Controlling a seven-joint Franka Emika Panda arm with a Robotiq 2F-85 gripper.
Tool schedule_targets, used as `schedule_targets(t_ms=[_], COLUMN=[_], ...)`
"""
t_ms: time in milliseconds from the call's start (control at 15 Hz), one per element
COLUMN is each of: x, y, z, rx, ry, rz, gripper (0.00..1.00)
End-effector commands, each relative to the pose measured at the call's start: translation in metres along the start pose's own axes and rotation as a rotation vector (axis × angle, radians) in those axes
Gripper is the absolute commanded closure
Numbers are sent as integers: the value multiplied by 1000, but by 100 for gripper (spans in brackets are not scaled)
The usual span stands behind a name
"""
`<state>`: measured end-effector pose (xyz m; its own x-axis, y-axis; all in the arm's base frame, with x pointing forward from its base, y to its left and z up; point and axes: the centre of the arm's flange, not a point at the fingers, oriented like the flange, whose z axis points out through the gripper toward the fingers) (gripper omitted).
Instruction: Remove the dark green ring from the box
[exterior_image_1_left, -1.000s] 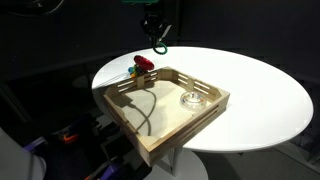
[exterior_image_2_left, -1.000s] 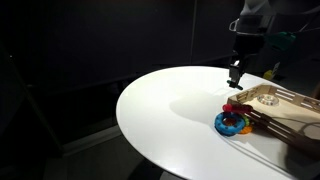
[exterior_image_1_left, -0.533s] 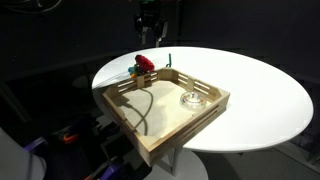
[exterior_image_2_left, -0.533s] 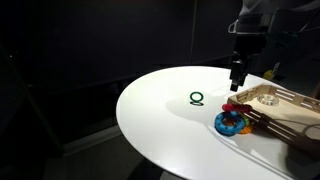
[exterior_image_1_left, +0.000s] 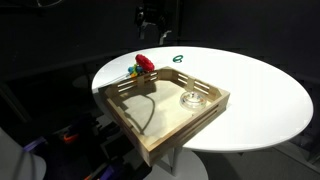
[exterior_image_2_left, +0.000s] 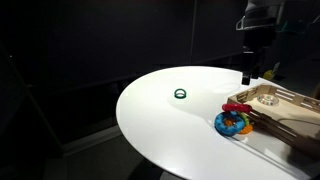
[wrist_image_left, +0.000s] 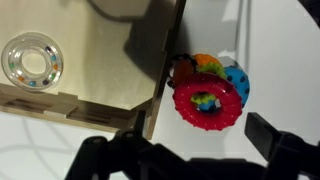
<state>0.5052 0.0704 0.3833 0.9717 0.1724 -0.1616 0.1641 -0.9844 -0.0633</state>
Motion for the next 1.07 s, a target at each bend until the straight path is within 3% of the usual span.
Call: schedule_targets(t_ms=[0,733,1000], x=[-11,-48,-37], y=[8,48,43], z=[-21,-68,-56], rx=[-27,-60,-44], ry=[-29,26,21], rz=[48,165,133], gripper=[0,0,0])
